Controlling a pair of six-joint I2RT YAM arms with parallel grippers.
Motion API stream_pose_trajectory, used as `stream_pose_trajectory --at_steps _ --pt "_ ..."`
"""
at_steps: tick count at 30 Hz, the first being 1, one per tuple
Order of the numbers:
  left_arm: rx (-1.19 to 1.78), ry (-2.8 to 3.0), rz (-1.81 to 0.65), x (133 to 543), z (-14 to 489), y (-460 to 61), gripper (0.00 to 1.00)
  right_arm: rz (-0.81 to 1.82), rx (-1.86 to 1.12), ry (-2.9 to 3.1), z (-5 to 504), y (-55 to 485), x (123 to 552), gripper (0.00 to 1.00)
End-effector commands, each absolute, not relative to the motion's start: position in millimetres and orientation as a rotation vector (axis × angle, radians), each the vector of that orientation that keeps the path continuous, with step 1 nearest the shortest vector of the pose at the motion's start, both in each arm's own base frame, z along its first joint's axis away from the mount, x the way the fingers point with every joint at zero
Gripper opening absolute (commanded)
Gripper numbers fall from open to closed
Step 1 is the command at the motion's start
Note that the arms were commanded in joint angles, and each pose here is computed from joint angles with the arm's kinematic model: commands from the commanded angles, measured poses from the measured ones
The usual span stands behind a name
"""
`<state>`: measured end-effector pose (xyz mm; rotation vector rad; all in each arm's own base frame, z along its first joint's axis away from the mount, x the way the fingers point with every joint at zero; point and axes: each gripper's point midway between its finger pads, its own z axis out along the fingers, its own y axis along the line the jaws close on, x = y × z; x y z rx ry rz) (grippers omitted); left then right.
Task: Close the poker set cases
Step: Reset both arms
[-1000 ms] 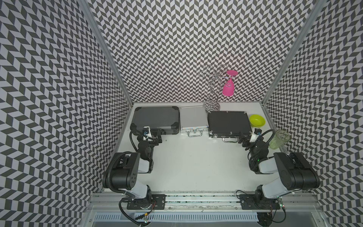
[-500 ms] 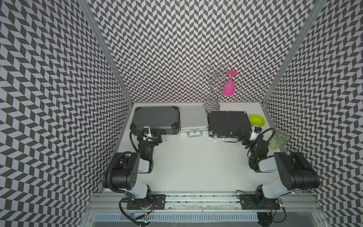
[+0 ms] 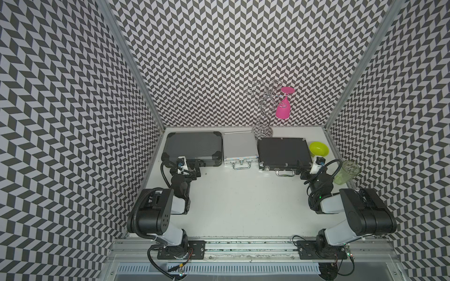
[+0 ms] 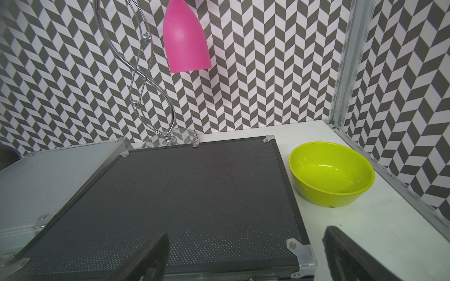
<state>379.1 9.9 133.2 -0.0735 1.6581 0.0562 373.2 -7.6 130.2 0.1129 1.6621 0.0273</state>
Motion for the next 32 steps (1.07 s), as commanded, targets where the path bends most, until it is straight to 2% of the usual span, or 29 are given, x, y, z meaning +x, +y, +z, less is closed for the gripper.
stream_pose_trajectory --at_steps 1,3,5,7,9,11,13,14,17,20,22,32 --pt "-0.078 1.608 0.062 382.5 147.2 10.6 1.00 -0.012 0.168 1.552 154.0 -17.8 366.5 0.99" --pt "-0.077 1.610 0.062 382.4 146.7 10.2 1.00 -0.047 0.164 1.576 150.6 -14.5 373.2 0.99" --pt "-0.077 1.609 0.062 382.5 146.8 10.2 1.00 0.037 -0.071 1.582 155.4 25.0 382.6 0.99" --pt "-0.078 1.609 0.062 382.6 146.9 10.6 1.00 0.061 -0.133 1.555 155.2 32.6 359.9 0.99" --pt "-0.077 1.609 0.062 382.7 147.2 10.2 1.00 -0.010 0.048 1.499 162.4 3.7 345.4 0.99" --pt "-0.078 1.608 0.061 382.5 147.4 10.3 1.00 -0.090 0.286 1.477 160.3 -31.3 350.3 0.99" --pt "-0.077 1.608 0.062 382.7 147.4 10.3 0.99 0.026 -0.044 1.544 155.2 22.0 371.4 0.99" --pt "-0.078 1.609 0.062 382.6 147.0 10.4 1.00 0.032 -0.091 1.577 152.5 28.4 373.2 0.99" --pt "-0.078 1.608 0.063 382.6 147.4 10.4 1.00 0.036 -0.066 1.562 153.6 23.3 367.2 0.99" --pt "-0.079 1.607 0.062 383.0 147.9 10.4 1.00 0.011 0.014 1.586 150.6 11.4 378.9 0.99" --pt "-0.079 1.608 0.063 382.9 147.5 10.7 1.00 0.006 0.005 1.634 149.2 12.6 389.1 0.99" --pt "-0.079 1.606 0.063 382.9 148.1 10.7 0.99 0.016 0.010 1.607 151.6 12.2 386.3 0.99"
